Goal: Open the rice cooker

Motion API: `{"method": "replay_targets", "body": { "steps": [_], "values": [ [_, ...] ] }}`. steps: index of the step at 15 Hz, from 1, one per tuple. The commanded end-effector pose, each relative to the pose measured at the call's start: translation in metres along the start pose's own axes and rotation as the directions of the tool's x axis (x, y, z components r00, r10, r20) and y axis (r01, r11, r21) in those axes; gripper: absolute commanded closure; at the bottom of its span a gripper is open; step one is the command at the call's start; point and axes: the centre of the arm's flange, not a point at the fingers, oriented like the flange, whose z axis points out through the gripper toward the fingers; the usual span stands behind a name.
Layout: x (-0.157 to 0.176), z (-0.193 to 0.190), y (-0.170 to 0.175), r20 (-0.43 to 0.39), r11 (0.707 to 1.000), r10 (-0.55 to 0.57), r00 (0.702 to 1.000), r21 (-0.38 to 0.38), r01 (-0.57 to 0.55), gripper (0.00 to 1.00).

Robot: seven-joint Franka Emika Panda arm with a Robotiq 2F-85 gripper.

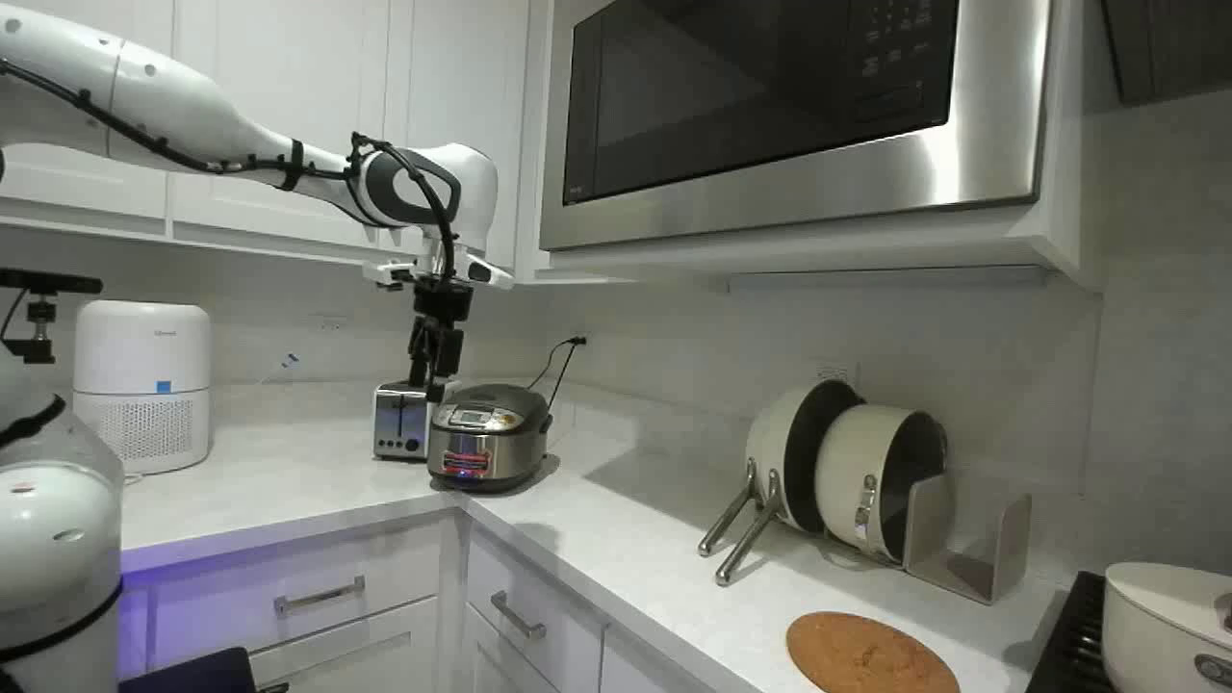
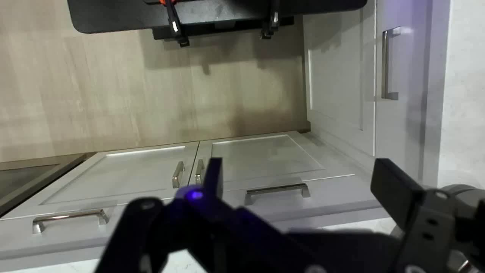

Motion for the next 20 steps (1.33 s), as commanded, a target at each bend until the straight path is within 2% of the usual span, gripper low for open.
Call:
{"method": "replay_targets", "body": {
  "steps": [1,5,9,16,20],
  "values": [
    [0.0,0.0,0.0,0.0,1.0,0.0,1.0,0.0,0.0,0.0],
    [0.0,0.0,0.0,0.0,1.0,0.0,1.0,0.0,0.0,0.0],
    [0.005,0.009,-0.015,0.003,0.999,-0.039,0.999,0.01,0.039,0.0],
    [0.025,0.035,-0.075,0.006,0.987,-0.157,0.988,0.016,0.157,0.0],
    [0.039,0.048,-0.11,-0.059,0.976,-0.215,0.975,0.004,0.216,0.0]
  ]
}}
